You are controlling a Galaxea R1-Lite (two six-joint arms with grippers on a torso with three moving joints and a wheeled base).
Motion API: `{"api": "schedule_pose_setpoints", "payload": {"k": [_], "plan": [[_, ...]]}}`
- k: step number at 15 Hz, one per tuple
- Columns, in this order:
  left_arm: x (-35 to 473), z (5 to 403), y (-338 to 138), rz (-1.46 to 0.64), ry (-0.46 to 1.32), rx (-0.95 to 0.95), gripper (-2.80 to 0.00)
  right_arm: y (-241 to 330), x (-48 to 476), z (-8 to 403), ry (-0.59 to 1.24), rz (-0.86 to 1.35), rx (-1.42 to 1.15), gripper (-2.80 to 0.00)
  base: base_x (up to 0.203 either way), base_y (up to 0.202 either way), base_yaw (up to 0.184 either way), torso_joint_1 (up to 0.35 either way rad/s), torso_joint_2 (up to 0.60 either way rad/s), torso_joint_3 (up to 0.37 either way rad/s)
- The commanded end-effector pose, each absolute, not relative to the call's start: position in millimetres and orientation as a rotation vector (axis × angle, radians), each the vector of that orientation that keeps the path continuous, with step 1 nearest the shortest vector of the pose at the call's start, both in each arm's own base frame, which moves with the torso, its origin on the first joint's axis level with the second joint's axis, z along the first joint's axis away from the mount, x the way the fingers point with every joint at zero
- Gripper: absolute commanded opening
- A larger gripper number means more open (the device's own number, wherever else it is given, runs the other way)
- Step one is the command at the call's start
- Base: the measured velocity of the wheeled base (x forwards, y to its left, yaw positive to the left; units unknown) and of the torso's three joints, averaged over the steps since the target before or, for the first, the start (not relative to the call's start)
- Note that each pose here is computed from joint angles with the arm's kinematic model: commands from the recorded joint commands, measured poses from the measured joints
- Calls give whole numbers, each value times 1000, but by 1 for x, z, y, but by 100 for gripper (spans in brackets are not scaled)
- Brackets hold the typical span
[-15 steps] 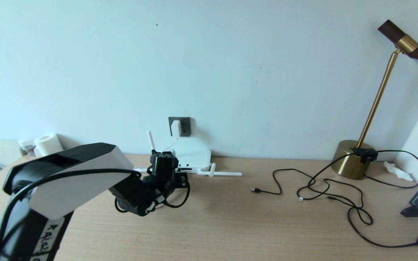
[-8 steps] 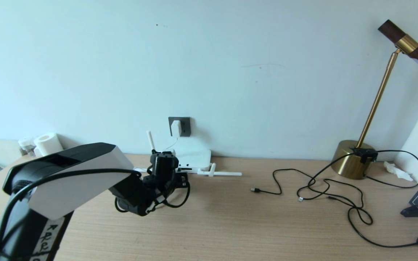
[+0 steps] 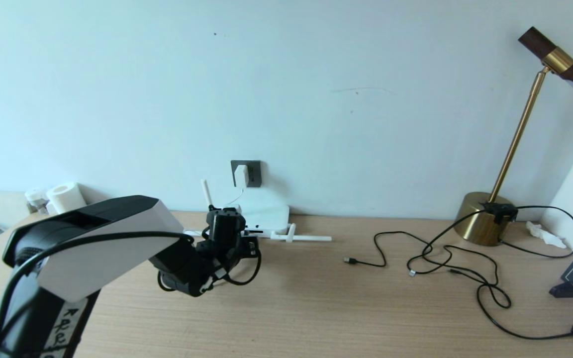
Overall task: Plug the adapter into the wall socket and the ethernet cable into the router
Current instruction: Align cable and router interface
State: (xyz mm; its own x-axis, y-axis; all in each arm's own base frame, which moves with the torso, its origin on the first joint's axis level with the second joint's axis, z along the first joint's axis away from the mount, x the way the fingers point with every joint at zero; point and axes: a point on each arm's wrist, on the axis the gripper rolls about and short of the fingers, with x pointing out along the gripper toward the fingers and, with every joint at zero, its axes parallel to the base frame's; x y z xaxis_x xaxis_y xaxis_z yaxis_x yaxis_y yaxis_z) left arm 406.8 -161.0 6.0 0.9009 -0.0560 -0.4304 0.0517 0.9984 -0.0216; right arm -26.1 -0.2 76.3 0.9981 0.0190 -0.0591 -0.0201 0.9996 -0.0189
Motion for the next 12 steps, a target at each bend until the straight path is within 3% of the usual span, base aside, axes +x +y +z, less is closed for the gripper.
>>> {"api": "schedule_pose_setpoints", "payload": {"k": [1,12], "plan": [[407,7,-161,-54,439,-13,-280,0,-26,76,61,21,-20,0,0,0,0,0,0,0],[407,7,-161,-53,439,-13,-280,0,-26,76,61,21,-20,0,0,0,0,0,0,0]]}}
